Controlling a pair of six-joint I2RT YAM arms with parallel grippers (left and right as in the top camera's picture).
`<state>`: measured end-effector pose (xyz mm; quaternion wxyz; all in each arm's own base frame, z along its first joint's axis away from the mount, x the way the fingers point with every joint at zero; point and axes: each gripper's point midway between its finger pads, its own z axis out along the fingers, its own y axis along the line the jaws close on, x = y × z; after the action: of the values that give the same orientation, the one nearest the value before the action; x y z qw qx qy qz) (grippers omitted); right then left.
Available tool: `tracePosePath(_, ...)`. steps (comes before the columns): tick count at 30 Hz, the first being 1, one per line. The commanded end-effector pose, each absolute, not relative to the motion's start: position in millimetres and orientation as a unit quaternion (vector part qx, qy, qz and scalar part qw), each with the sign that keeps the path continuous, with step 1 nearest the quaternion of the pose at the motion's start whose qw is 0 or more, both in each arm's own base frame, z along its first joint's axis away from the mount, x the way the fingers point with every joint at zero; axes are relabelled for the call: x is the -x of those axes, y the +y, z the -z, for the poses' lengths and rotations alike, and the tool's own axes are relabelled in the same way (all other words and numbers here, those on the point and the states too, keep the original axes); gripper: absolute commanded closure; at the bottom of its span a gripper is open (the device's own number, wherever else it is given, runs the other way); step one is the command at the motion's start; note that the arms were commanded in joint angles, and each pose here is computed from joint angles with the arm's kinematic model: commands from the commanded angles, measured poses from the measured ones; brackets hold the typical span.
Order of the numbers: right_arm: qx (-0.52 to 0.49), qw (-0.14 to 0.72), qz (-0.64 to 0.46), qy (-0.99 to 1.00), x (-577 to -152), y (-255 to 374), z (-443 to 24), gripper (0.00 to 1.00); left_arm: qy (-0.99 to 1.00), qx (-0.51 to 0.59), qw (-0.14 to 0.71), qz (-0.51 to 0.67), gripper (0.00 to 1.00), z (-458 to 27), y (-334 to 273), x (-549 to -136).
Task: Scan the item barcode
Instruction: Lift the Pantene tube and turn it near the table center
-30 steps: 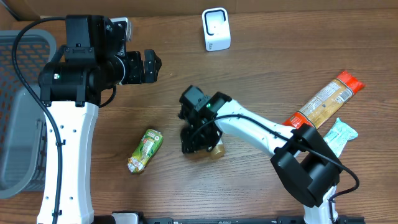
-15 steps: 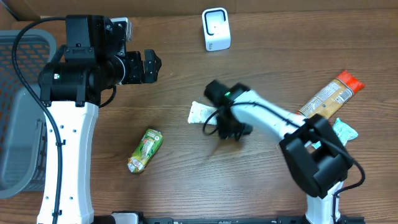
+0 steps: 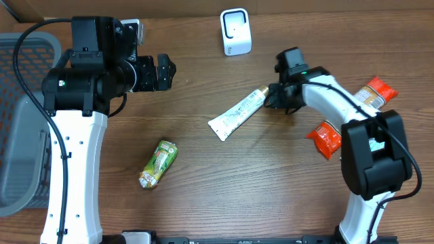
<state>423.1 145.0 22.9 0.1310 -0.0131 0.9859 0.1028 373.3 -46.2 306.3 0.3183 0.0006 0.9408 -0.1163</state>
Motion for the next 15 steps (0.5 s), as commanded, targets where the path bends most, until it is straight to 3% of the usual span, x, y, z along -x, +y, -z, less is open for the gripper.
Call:
tracePosePath(1, 0.0, 0.081, -0.282, 0.956, -406, 193, -55, 0.59, 0.939, -0.01, 0.324, 0.113, 0.0, -310, -46, -375)
tracePosePath(8, -0.085, 0.009, -0.298, 0.951, -381, 213, -55, 0.57, 0.939, -0.01, 0.324, 0.112, 0.0, -310, -46, -376)
tracePosePath(10, -0.103, 0.016, -0.278, 0.955, -382, 219, -52, 0.51, 0.939, -0.01, 0.324, 0.113, 0.01, -310, -46, -375)
tracePosePath(11, -0.12, 0.023, -0.261, 0.958, -384, 220, -48, 0.45, 0.939, -0.01, 0.324, 0.113, 0.01, -310, -46, -376)
tracePosePath(13, -0.16, 0.037, -0.231, 0.959, -387, 222, -43, 0.2, 0.939, -0.01, 0.324, 0.112, 0.0, -310, -46, -375)
tracePosePath(15, -0.209, 0.046, -0.203, 0.955, -388, 222, -37, 0.08, 0.939, -0.01, 0.324, 0.112, 0.01, -310, -46, -376)
